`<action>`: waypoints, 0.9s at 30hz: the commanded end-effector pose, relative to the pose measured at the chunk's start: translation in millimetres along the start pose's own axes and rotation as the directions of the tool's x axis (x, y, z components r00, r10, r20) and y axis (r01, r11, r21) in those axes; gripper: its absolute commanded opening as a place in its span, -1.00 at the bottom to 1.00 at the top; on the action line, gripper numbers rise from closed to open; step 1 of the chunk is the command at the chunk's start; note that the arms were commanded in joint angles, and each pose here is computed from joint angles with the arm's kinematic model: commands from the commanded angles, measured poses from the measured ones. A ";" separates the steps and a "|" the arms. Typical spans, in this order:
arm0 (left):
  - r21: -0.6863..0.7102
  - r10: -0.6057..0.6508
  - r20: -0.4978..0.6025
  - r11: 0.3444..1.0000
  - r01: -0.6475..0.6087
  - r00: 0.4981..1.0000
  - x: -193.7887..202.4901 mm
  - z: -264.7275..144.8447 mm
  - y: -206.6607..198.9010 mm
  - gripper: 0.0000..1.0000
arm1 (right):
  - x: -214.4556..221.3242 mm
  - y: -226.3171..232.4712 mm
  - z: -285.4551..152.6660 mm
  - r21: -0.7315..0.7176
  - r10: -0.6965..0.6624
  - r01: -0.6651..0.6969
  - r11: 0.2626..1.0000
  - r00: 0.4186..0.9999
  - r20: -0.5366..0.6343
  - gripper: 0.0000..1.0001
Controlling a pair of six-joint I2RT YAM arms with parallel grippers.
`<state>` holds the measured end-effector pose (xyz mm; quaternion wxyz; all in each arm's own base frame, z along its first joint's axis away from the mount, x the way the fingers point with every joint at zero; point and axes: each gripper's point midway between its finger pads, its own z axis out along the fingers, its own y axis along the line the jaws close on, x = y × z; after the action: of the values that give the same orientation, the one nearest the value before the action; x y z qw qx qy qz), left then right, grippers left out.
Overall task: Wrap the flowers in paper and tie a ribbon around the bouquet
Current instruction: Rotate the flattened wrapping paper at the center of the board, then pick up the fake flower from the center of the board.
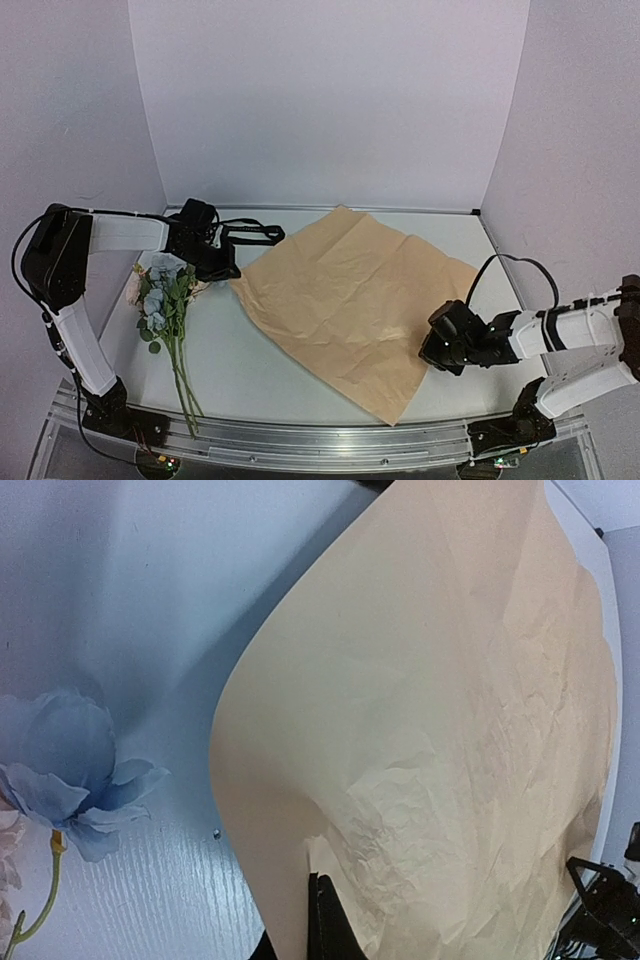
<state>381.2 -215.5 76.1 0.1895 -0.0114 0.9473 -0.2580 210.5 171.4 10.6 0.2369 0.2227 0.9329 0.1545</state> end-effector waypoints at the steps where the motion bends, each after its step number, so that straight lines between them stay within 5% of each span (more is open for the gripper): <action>1: 0.040 0.013 0.041 0.999 -0.014 0.999 -1.2 -14.6 -8.2 -1.00 | -6.6 -1.4 -17.6 0.023 -0.052 0.049 0.999 0.986 0.158 -0.99; 6: 0.011 0.001 0.038 1.000 -0.001 0.999 8.9 -16.2 1.4 -1.00 | 4.2 2.6 -23.7 0.019 -0.081 0.079 0.997 0.987 0.142 -0.72; 15: -0.055 0.031 0.080 0.998 -0.027 0.996 -6.2 -20.4 7.5 -1.00 | 11.2 6.5 -46.0 0.043 -0.230 0.227 0.973 0.970 0.078 0.33; 21: -0.054 0.042 0.082 0.998 -0.038 0.996 -13.4 -21.4 3.1 -0.95 | 1.8 -26.0 -80.4 0.170 -0.409 0.402 0.900 0.912 0.009 0.78; 23: -0.052 0.041 0.087 0.998 -0.037 0.995 -14.3 -24.9 1.6 -0.80 | -3.2 -29.5 -89.6 0.177 -0.463 0.454 0.873 0.886 0.006 0.95; 27: -0.066 0.022 0.125 0.998 -0.014 0.992 -19.0 -41.4 -0.7 -0.26 | -15.2 -15.6 -114.4 0.164 -0.613 0.606 0.778 0.790 -0.015 0.97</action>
<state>374.7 -198.4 76.6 0.2063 -0.0182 0.9528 -0.2222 162.2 144.6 77.1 0.2751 0.0372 0.9593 0.0525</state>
